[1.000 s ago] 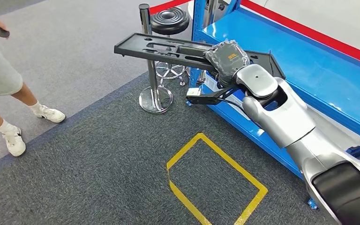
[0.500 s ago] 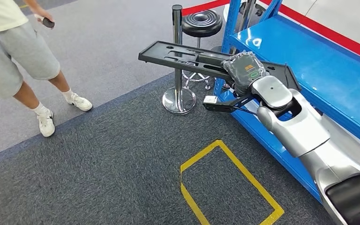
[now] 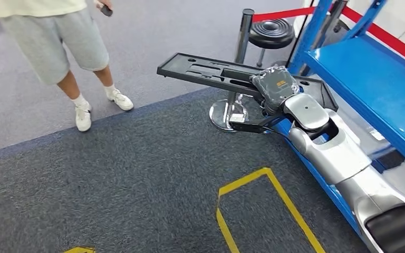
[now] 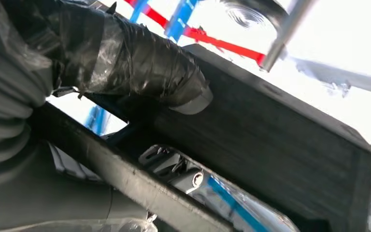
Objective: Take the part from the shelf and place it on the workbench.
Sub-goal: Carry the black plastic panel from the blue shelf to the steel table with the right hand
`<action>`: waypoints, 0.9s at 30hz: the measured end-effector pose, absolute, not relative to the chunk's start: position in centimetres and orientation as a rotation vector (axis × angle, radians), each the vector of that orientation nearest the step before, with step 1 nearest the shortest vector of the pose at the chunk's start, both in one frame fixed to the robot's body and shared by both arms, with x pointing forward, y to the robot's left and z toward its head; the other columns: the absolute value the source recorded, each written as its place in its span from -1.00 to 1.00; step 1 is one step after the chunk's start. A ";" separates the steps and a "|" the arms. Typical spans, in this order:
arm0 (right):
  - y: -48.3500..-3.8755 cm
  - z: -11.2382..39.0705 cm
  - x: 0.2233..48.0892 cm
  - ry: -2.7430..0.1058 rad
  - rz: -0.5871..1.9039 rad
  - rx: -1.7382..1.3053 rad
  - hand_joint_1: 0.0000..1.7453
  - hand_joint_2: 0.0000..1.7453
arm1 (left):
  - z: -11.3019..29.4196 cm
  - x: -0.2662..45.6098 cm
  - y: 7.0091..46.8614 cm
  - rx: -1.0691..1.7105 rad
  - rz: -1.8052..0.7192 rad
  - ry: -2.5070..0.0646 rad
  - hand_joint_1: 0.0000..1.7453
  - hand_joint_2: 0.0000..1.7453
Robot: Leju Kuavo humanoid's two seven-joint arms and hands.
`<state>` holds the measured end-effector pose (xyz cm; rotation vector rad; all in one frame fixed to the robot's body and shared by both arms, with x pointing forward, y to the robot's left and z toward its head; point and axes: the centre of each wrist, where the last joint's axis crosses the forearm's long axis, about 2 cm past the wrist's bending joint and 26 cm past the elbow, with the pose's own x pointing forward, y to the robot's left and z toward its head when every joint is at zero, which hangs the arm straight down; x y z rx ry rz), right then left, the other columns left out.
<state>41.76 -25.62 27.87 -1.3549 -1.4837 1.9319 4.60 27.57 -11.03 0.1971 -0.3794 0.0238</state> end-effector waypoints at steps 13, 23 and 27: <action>-25.2 26.9 41.4 -1.490 1.927 -1.332 1.00 1.00 | -11.0 4.5 27.4 0.189 0.017 -0.394 -1.00 1.00; -24.8 27.5 41.6 -1.512 1.917 -1.338 1.00 1.00 | -11.0 4.6 27.5 0.198 0.019 -0.387 -1.00 1.00; -24.7 27.7 41.7 -1.518 1.915 -1.343 1.00 1.00 | -11.0 4.8 27.6 0.202 0.018 -0.390 -1.00 1.00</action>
